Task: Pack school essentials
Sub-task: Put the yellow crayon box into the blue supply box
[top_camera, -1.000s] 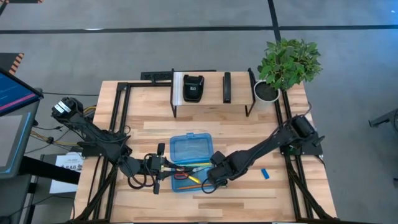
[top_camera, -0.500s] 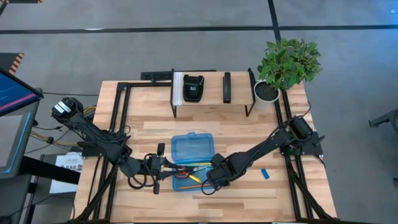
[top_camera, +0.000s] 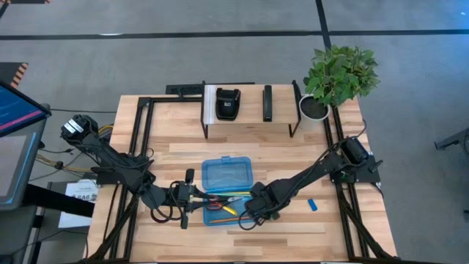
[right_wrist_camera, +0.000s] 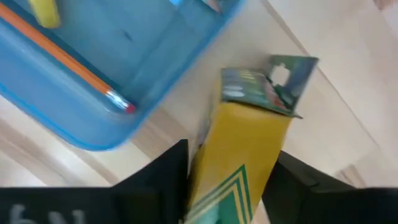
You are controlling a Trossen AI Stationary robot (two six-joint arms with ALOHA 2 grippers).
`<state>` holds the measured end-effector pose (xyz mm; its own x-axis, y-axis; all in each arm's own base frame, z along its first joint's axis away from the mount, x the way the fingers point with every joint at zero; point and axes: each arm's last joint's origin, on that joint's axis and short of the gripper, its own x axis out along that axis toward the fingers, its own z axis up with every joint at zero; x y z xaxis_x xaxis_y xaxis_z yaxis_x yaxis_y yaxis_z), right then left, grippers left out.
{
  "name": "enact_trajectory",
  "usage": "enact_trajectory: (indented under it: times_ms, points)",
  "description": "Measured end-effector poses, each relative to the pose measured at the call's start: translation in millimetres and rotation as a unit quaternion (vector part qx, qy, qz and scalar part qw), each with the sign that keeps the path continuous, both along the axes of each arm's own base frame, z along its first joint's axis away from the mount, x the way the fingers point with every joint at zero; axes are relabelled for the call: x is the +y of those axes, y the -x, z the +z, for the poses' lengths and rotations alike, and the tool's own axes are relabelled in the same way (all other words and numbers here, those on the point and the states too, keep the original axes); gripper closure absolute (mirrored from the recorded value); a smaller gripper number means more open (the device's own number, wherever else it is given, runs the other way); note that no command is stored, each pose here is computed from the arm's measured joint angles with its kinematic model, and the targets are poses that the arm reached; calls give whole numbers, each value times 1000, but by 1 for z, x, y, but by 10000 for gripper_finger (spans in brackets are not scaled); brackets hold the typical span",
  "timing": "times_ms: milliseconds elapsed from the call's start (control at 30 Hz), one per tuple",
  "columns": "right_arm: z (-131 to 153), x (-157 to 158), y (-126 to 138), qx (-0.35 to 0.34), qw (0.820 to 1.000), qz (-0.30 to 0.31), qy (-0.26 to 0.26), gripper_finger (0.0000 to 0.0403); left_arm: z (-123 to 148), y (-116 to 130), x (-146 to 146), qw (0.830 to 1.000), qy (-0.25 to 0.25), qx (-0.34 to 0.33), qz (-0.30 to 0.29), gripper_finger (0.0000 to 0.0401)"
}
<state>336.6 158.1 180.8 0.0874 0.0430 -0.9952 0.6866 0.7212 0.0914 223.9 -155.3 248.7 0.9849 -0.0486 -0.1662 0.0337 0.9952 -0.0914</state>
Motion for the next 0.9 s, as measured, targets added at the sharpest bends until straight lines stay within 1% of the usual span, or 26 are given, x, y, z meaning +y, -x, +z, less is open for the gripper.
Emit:
enact_trajectory:
  times_ms: [167,267,367,500,567,667,767,900]
  points:
    - [2,-4,9,38,999,14,18,290,0,0,0,1000,0,0,0,349]
    - [7,-6,13,47,999,17,21,328,0,0,0,1000,0,0,0,349]
    - [20,-8,16,33,999,23,15,346,0,0,0,1000,1,0,0,349]
    - [42,-12,23,0,1000,21,15,344,-1,0,0,1000,5,0,1,349]
    - [55,-14,26,-33,999,35,17,338,-1,-1,-1,1000,5,1,1,349]
    - [78,-16,27,-111,991,78,17,335,-1,-1,-1,1000,6,-2,1,349]
    - [97,-18,18,-206,972,112,4,335,-1,-1,-1,1000,2,-2,0,349]
    - [108,-22,-1,-294,937,186,-40,334,-1,-1,-1,1000,1,-2,0,349]
